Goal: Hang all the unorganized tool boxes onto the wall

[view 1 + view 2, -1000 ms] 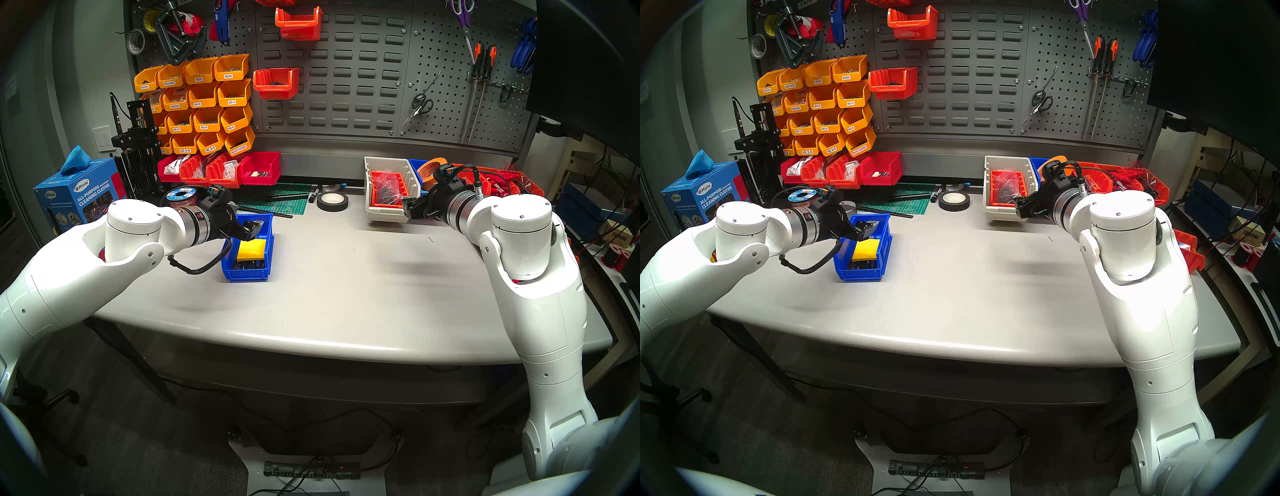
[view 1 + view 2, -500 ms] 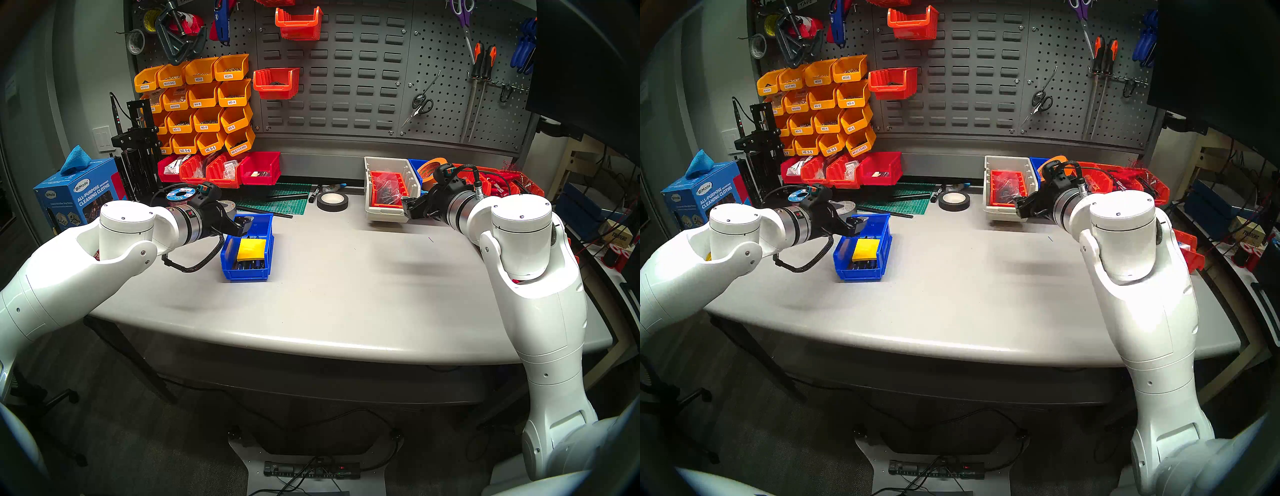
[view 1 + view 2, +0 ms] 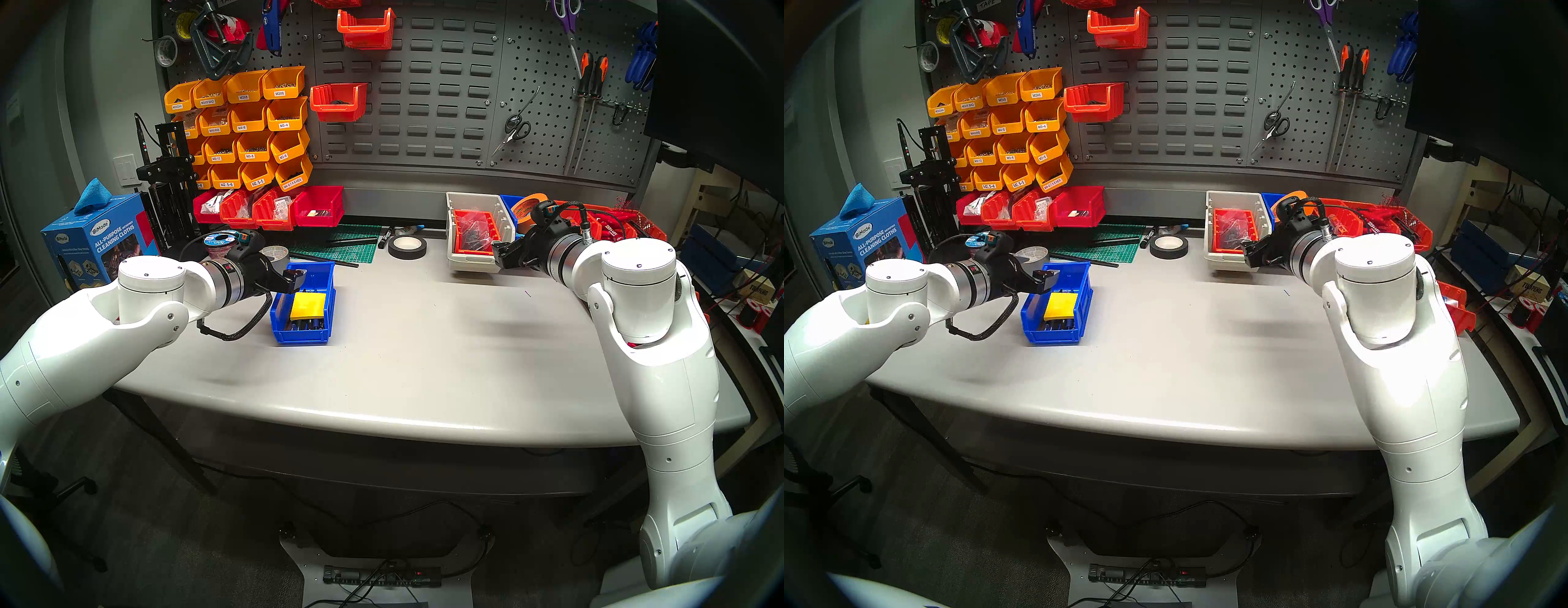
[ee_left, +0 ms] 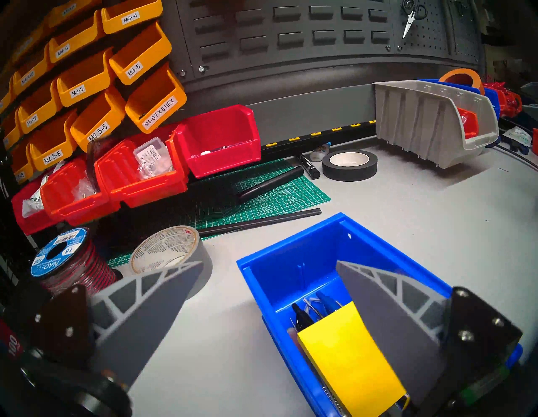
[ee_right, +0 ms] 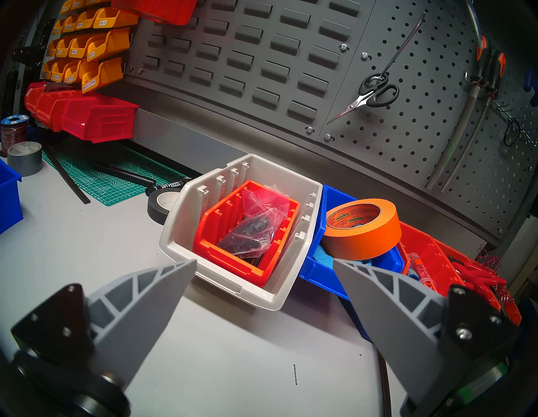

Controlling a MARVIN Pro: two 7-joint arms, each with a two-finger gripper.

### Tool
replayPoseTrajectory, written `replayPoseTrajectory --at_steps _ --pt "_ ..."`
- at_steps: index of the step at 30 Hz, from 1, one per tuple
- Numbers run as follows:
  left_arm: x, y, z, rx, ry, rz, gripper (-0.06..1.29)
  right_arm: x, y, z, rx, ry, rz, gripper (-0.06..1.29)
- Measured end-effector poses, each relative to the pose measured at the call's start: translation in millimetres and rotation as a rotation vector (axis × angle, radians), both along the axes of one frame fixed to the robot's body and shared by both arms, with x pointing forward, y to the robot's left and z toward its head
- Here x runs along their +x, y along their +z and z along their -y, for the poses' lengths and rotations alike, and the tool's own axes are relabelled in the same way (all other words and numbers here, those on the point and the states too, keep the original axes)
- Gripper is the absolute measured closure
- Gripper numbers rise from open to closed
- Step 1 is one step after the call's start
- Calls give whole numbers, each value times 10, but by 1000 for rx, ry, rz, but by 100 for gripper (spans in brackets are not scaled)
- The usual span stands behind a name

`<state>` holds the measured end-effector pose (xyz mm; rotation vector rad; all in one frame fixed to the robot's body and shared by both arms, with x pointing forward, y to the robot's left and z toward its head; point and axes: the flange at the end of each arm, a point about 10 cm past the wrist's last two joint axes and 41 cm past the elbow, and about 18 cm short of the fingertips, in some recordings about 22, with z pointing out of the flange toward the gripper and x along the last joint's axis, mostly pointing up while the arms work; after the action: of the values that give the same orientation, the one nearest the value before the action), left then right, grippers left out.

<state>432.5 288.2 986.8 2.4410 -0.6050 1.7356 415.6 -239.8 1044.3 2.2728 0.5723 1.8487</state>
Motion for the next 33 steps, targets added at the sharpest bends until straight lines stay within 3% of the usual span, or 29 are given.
replayPoseTrajectory --at_steps 16,33 --pt "-156 -152 -62 -19 29 -25 0 0 0 0 0 0 0 1" --pt "-215 -162 -133 -34 62 -14 0 0 0 0 0 0 0 1"
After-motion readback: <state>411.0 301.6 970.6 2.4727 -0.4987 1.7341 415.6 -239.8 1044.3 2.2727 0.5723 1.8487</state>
